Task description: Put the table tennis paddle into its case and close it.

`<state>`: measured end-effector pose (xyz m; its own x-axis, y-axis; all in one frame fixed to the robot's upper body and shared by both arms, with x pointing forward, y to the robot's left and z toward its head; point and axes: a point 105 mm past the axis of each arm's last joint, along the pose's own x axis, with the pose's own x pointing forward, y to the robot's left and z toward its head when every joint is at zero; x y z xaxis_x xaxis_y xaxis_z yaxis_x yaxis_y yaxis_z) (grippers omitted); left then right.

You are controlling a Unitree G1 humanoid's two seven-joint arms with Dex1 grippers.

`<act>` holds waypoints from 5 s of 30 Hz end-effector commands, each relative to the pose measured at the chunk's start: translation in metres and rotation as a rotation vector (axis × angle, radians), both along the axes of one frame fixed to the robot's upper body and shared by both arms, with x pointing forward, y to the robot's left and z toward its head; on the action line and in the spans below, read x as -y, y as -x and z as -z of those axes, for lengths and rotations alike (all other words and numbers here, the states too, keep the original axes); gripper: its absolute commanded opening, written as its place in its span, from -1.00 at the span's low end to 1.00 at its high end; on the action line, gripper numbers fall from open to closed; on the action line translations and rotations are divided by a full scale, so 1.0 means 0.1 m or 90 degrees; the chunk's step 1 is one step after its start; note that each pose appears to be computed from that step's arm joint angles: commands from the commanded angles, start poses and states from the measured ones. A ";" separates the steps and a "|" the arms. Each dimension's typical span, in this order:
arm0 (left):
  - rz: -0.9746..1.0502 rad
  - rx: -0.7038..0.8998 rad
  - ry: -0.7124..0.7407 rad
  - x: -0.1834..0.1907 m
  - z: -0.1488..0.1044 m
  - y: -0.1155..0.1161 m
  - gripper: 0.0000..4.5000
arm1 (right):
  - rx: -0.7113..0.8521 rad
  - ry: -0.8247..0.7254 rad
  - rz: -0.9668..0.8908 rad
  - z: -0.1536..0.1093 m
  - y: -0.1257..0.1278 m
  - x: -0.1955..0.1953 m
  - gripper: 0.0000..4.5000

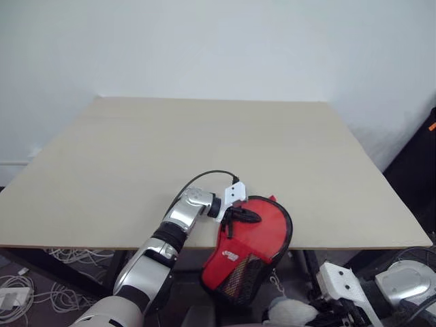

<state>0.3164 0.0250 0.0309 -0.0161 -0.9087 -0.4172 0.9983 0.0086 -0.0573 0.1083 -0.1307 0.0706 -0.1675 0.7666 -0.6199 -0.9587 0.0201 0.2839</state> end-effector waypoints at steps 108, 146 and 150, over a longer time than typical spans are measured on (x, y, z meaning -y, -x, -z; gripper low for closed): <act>-0.173 0.001 0.140 -0.18 -0.48 -0.22 0.48 | 0.197 -0.097 0.469 -0.09 -1.92 -0.12 1.00; -0.428 0.051 0.140 -0.85 -0.58 -0.41 1.00 | 0.239 -0.128 0.815 -0.05 -2.74 0.14 -0.99; -0.439 0.050 0.140 -0.86 -0.54 -0.40 1.00 | 0.284 -0.096 0.918 -0.11 -2.97 0.38 -0.99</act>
